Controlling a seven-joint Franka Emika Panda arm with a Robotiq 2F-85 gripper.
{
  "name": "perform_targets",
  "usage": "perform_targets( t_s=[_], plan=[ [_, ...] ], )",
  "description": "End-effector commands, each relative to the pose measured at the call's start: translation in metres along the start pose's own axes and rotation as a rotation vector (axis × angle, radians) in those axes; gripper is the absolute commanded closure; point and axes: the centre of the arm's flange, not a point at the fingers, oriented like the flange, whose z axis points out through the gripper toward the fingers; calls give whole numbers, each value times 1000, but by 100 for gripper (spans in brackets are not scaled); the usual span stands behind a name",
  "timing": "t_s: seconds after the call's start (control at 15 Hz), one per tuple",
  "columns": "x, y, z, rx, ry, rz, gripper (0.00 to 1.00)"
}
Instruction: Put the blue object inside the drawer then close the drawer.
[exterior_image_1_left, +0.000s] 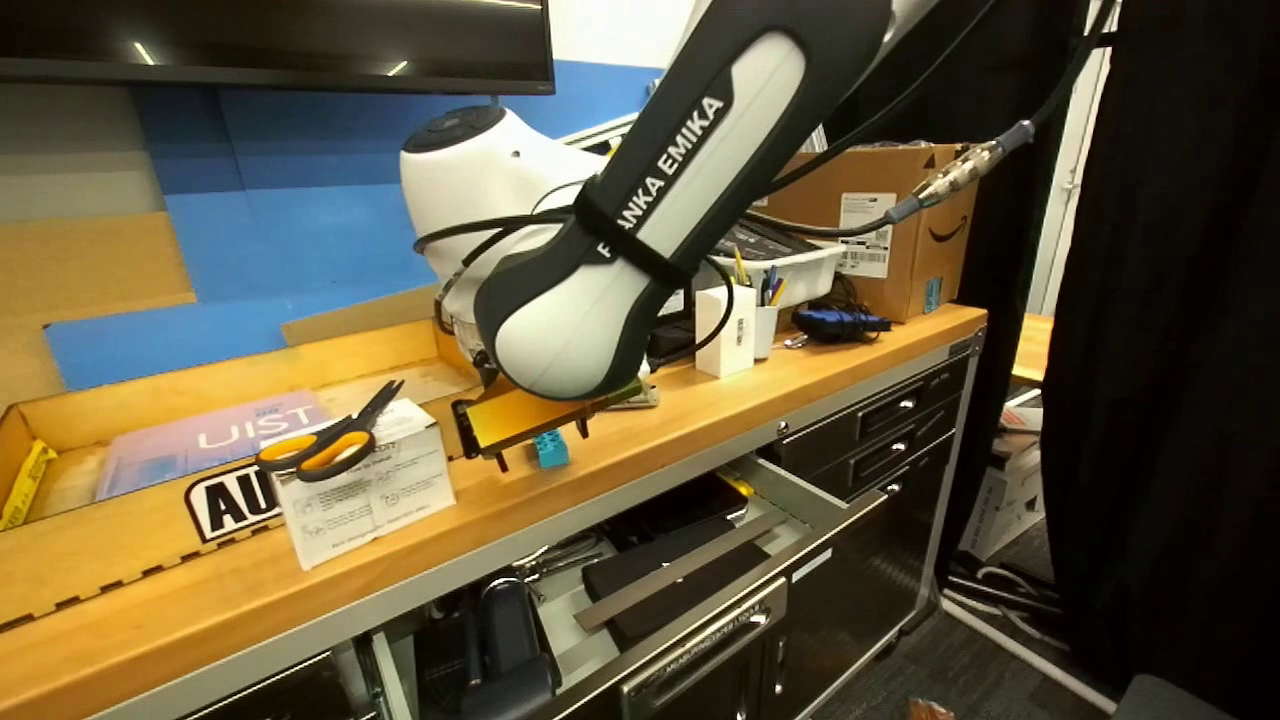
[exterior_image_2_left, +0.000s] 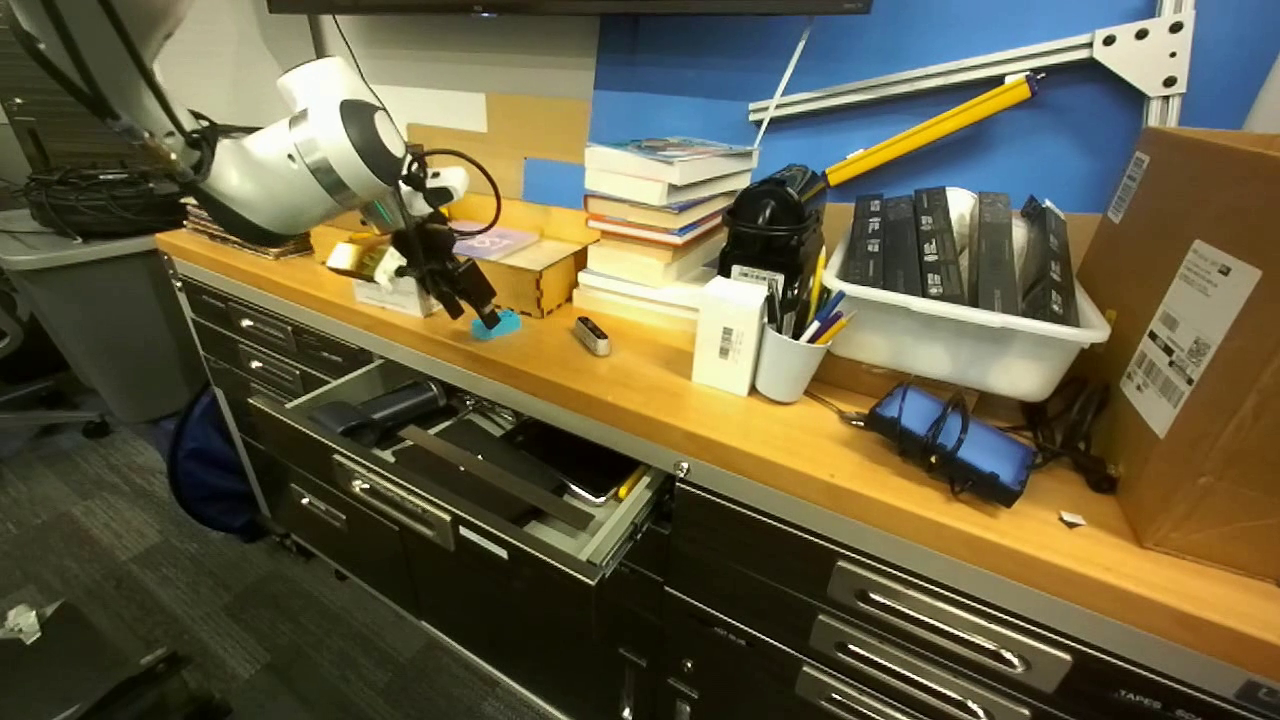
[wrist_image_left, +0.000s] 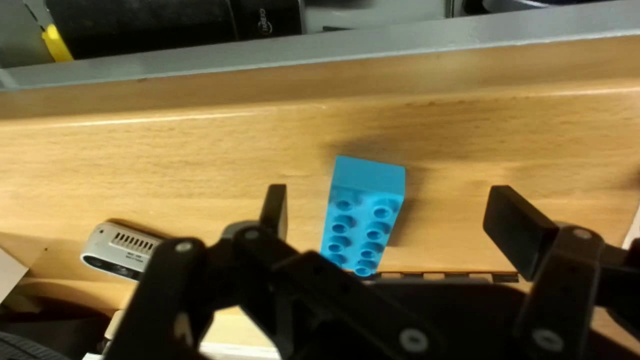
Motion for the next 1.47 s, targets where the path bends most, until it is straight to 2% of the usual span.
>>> perform_targets(
  t_s=[0.0, 0.2, 0.33, 0.47, 0.53, 0.6, 0.8, 1.07, 1.27, 1.4],
  plan=[
    [20, -13, 14, -30, 50, 51, 26],
    [23, -11, 14, -49, 77, 77, 51],
    [22, -7, 9, -58, 83, 94, 65],
    [13, 0, 5, -56, 73, 81, 82],
    [6, 5, 0, -51, 61, 72, 87],
    [-1, 11, -3, -47, 41, 58, 83],
    [-43, 51, -18, -34, -36, 79, 83],
    [-93, 87, -29, -35, -121, 129, 85],
    [-119, 100, -20, -64, -112, 162, 85],
    [-121, 98, -9, -77, -88, 200, 85]
  ],
)
